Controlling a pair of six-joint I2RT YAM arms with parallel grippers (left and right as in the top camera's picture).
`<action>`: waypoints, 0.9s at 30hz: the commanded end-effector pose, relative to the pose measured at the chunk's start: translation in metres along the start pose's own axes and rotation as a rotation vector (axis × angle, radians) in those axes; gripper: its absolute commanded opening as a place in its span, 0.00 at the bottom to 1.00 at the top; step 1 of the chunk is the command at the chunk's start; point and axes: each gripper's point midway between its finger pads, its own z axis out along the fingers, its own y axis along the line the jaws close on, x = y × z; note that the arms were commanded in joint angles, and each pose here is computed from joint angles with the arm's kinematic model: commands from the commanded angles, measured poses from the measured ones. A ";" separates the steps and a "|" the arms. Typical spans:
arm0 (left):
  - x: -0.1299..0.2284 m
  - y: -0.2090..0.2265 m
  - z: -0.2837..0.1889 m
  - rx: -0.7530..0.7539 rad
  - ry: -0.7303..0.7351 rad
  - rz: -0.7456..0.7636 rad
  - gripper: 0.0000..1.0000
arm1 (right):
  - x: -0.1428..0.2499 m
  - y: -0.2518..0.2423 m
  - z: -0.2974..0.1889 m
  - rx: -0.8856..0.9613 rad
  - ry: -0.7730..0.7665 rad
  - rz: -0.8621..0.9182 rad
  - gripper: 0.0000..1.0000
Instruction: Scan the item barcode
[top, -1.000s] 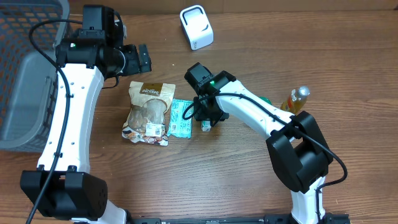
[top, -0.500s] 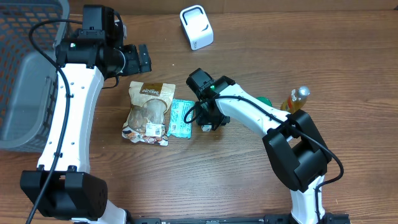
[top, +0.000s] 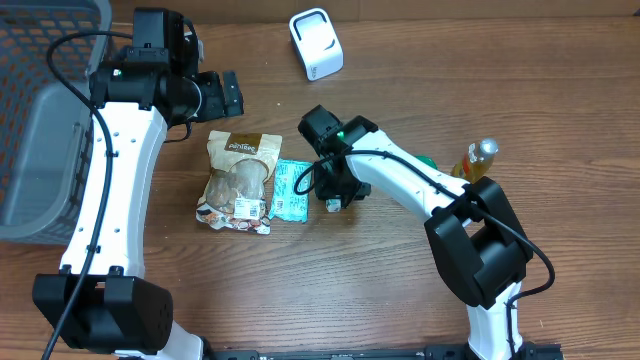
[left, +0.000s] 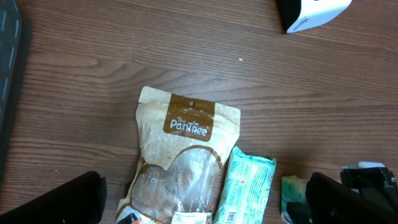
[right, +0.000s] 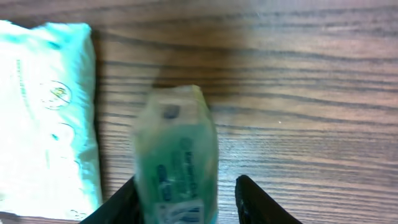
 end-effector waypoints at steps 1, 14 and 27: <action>-0.004 -0.002 -0.003 0.011 -0.010 0.010 1.00 | -0.005 0.006 -0.004 -0.013 -0.016 -0.006 0.34; -0.004 -0.002 -0.003 0.011 -0.010 0.010 1.00 | -0.013 -0.030 -0.032 0.096 0.005 0.049 0.05; -0.004 -0.002 -0.003 0.011 -0.010 0.010 1.00 | -0.004 -0.038 -0.025 0.282 -0.099 0.034 0.14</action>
